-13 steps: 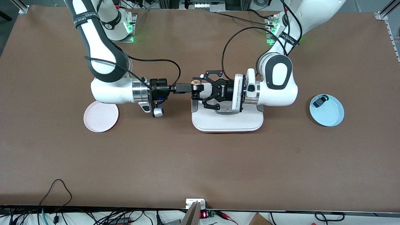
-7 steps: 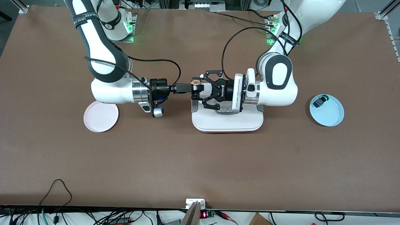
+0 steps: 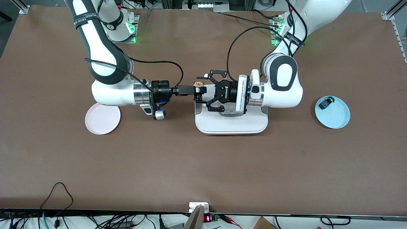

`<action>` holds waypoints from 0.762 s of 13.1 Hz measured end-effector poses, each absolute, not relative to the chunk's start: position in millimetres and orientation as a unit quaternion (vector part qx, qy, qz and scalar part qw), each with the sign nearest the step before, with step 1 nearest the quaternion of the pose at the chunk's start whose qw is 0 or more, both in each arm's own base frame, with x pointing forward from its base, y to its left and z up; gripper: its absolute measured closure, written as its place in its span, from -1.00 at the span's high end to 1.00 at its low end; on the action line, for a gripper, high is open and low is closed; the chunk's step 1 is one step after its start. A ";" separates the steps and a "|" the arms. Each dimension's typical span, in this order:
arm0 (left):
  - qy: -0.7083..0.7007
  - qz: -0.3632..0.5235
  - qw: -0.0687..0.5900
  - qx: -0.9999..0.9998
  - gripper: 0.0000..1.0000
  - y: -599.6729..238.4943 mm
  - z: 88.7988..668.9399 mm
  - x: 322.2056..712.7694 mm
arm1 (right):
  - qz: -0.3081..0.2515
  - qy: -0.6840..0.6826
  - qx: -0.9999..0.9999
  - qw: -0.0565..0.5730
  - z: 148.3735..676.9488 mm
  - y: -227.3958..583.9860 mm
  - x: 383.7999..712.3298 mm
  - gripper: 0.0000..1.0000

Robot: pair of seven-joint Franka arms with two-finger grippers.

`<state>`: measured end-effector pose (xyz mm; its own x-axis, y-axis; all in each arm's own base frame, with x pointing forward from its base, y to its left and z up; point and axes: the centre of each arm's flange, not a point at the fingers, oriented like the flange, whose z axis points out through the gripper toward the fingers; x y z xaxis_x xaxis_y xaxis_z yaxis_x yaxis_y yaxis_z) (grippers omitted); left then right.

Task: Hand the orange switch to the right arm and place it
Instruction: 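Close the right gripper on the switch and open the left gripper, then carry the switch with the right gripper while the left gripper withdraws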

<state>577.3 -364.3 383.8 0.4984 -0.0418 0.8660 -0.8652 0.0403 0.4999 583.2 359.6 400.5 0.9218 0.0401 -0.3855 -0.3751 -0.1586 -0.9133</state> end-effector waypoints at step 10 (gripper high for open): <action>-0.362 0.160 0.644 0.654 1.00 -290.0 459.2 600.9 | 0.164 0.070 -0.767 0.616 413.4 298.8 608.5 -0.28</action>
